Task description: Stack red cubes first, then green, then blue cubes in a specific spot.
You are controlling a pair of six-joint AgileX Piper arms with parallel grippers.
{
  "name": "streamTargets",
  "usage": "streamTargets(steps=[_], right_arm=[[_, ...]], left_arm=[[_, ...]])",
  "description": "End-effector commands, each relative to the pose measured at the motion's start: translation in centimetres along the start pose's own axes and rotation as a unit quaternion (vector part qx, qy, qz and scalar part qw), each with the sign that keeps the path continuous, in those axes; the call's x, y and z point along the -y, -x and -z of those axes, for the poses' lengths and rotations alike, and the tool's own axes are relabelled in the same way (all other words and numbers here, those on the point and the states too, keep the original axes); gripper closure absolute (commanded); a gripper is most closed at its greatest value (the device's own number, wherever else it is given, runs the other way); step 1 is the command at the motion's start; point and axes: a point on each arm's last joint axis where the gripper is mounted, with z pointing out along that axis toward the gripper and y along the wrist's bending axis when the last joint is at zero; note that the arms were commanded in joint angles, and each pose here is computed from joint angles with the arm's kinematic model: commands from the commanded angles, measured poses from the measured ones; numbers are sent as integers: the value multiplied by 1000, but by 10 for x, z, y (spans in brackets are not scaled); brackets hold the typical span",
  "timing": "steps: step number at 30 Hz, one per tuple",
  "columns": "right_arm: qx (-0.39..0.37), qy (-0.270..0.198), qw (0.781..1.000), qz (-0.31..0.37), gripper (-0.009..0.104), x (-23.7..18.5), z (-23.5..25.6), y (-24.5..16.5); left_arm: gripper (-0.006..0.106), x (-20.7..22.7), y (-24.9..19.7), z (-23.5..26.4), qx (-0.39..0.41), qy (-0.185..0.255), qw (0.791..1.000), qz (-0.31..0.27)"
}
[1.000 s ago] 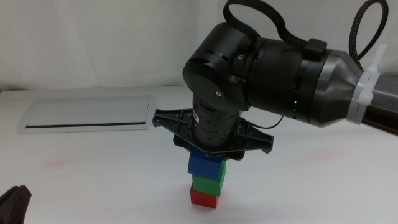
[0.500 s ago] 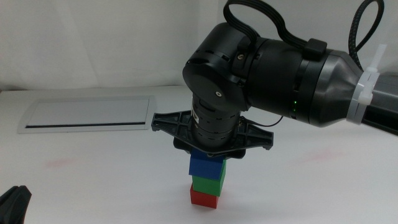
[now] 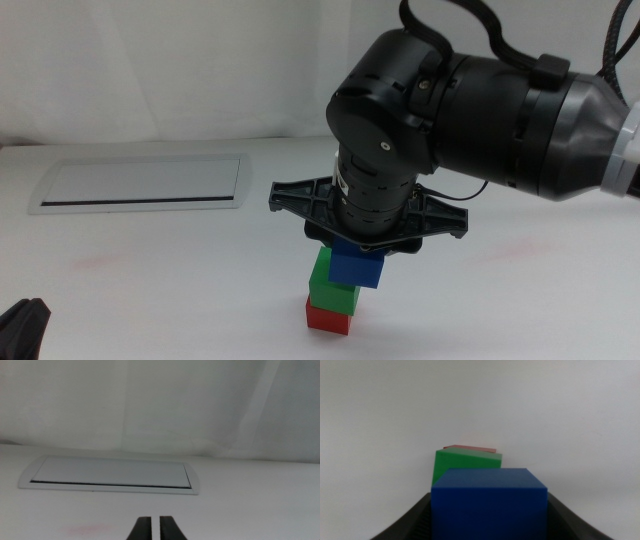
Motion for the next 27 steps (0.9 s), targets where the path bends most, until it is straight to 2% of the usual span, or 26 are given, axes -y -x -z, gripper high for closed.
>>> streamTargets(steps=[1,27], right_arm=[[-11,-56,998,-5,97,10,-1,-2],[6,-30,998,-48,97,-7,-22,-6]], left_arm=[[103,-2,-12,0,-10,1,1000,2],[103,-2,-12,0,-10,1,1000,1]])
